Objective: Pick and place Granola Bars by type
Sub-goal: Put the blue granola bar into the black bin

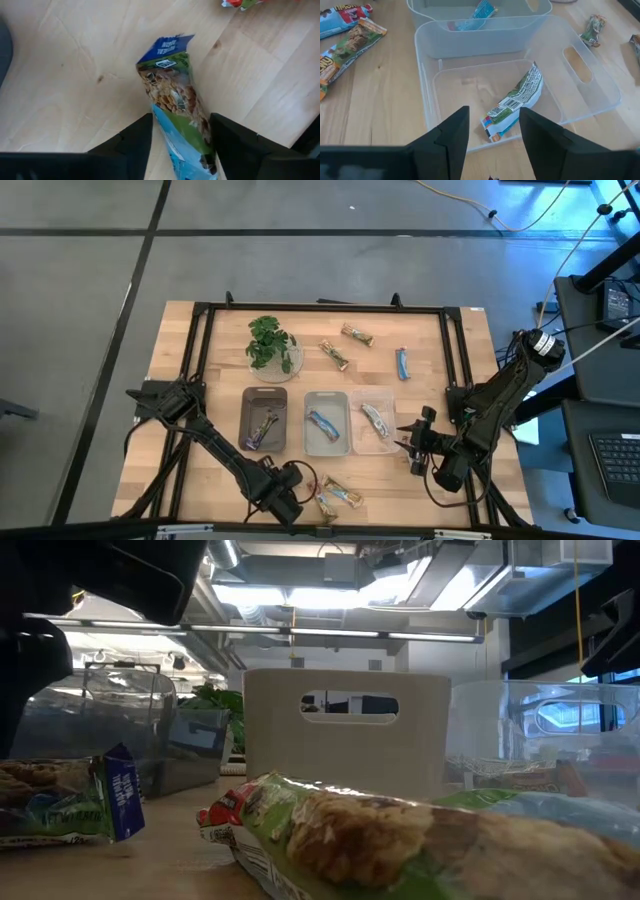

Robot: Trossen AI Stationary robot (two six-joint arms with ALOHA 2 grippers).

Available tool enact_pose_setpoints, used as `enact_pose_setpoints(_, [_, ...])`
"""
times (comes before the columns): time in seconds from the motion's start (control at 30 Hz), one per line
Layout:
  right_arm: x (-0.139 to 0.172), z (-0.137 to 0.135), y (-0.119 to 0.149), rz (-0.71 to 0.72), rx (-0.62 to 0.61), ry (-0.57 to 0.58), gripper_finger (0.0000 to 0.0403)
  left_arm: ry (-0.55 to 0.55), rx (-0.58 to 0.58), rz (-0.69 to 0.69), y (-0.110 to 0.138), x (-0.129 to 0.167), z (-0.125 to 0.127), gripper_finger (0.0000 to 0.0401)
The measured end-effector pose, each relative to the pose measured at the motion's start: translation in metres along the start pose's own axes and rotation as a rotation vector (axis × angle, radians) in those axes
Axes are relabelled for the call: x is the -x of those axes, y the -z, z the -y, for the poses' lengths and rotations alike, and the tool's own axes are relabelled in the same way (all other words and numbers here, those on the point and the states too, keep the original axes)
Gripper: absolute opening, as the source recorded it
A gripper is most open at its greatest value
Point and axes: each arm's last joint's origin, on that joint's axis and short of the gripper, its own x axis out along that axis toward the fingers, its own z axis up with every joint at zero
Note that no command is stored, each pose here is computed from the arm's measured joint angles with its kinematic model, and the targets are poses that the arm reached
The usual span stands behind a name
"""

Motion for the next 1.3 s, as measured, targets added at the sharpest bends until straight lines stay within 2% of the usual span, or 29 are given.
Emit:
enact_pose_setpoints(0.43, [0.0, 0.0, 0.0, 0.0, 0.002, 0.001, 0.0177, -0.022, -0.002, -0.017, 0.001, 0.0, -0.002, 0.009])
enact_pose_setpoints(0.67, [0.0, 0.001, 0.0, -0.003, 0.009, 0.005, 0.0177, 0.011, -0.001, -0.046, 0.002, 0.006, -0.001, 0.0063])
enact_pose_setpoints(0.8, [0.0, 0.001, 0.0, -0.002, 0.009, 0.005, 0.0177, 0.066, 0.001, -0.035, 0.001, 0.029, -0.001, 0.006])
enact_pose_setpoints(0.9, [0.0, 0.001, 0.0, -0.002, 0.008, 0.005, 0.0177, 0.094, 0.011, 0.034, -0.004, 0.048, -0.004, 0.0059])
enact_pose_setpoints(1.03, [0.0, 0.001, 0.0, -0.001, 0.008, 0.006, 0.0177, 0.098, 0.01, 0.211, -0.011, 0.08, -0.012, 0.0059])
enact_pose_setpoints(1.3, [0.0, 0.001, 0.0, -0.001, 0.007, 0.005, 0.0177, -0.031, 0.088, 0.555, -0.026, 0.128, -0.043, 0.0059])
